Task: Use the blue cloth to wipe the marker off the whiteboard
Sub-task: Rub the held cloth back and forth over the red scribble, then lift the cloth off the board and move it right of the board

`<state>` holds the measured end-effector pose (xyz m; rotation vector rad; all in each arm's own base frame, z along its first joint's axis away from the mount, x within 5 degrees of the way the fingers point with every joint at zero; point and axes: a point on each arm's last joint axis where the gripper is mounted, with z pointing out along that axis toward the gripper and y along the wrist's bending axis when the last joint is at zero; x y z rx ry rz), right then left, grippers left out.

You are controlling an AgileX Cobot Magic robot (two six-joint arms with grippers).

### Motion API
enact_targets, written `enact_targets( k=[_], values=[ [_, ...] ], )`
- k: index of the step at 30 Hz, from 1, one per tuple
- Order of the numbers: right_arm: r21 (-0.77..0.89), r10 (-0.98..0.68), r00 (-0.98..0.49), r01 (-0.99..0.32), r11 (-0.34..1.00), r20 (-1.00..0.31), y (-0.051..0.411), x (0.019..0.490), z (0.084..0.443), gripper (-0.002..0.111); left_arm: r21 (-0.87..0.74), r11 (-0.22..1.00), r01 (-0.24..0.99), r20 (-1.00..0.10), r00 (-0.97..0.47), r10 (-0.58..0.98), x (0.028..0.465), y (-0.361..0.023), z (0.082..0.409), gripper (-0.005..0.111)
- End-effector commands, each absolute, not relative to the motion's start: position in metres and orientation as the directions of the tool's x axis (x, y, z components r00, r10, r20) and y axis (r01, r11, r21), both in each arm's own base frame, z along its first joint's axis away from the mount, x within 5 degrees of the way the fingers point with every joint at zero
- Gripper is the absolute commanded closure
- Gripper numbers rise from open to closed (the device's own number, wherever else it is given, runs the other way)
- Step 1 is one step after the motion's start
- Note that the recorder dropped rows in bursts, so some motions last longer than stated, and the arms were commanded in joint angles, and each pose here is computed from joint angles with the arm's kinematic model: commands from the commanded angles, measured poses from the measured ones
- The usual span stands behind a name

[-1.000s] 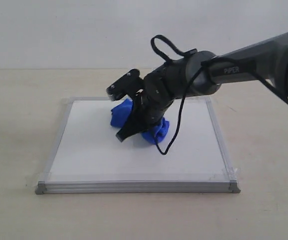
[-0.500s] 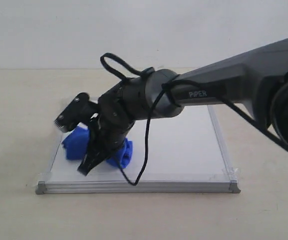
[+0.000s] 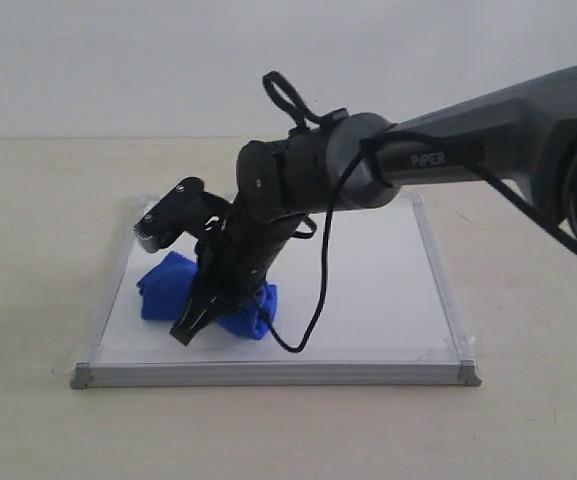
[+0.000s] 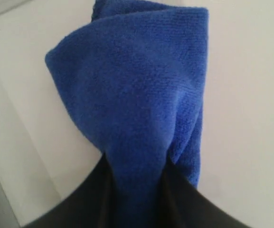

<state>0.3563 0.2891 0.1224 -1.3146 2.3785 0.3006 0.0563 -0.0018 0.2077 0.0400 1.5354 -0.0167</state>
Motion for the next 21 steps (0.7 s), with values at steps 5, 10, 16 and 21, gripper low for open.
enact_targets(
  k=[5,10,16,21],
  values=[
    [-0.146,-0.628,-0.724,-0.614,0.775,-0.286,0.223,0.385,0.11,0.108,0.0,0.999,0.04,-0.999,0.036,-0.001,0.056,-0.002,0.209,0.102],
    [-0.21,-0.558,-0.741,-0.518,0.829,-0.374,0.192,0.395,0.154,0.108,0.0,0.999,0.04,-0.999,0.036,-0.001,0.056,-0.002,0.209,0.102],
    [-0.224,-0.329,-0.807,-0.248,0.943,-0.491,0.124,0.388,0.222,0.108,0.0,0.999,0.04,-0.999,0.036,-0.001,0.056,-0.002,0.209,0.102],
    [-0.189,-0.008,-0.878,0.095,0.978,-0.479,0.049,0.354,0.202,0.108,0.0,0.999,0.04,-0.999,0.036,-0.001,0.056,-0.002,0.209,0.102]
  ],
)
